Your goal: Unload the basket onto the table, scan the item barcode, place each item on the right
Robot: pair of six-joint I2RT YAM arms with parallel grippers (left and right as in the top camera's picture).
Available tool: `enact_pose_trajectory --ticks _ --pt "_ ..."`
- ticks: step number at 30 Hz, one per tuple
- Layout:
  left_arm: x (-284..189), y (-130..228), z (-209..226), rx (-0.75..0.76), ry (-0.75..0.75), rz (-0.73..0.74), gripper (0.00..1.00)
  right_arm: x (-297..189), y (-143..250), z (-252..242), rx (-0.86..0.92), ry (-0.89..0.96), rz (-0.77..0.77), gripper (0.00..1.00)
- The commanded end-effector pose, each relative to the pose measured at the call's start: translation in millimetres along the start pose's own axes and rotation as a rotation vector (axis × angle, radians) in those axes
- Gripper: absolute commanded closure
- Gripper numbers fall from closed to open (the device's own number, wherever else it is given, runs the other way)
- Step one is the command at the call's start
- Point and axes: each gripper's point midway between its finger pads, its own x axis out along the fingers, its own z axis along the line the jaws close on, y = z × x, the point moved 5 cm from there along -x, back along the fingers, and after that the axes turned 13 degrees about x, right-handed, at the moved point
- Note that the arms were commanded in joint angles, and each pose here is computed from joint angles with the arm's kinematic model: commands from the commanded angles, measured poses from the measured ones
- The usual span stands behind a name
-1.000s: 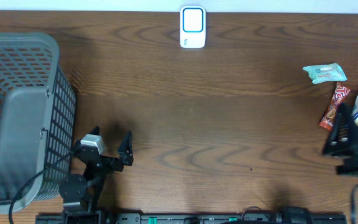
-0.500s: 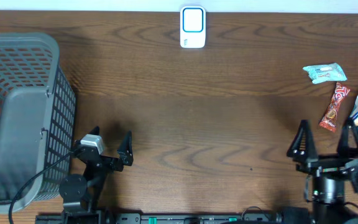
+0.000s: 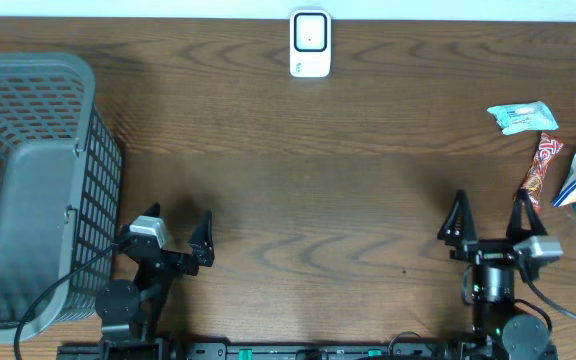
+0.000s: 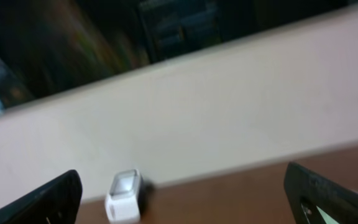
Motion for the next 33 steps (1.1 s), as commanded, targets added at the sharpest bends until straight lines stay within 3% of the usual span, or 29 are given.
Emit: enact_pose_trajectory --ticks 1,8,33 --pt "1 12 -1 -0.02 0.007 0.037 0.02 -1 12 -9 0.018 0.053 0.043 0.01" --pt "1 12 -1 -0.02 0.007 0.037 0.02 -14 62 -39 0.033 0.214 0.3 0.01" --pt "1 12 -1 -0.02 0.007 0.037 0.02 -14 63 -40 0.032 0.226 0.306 0.01"
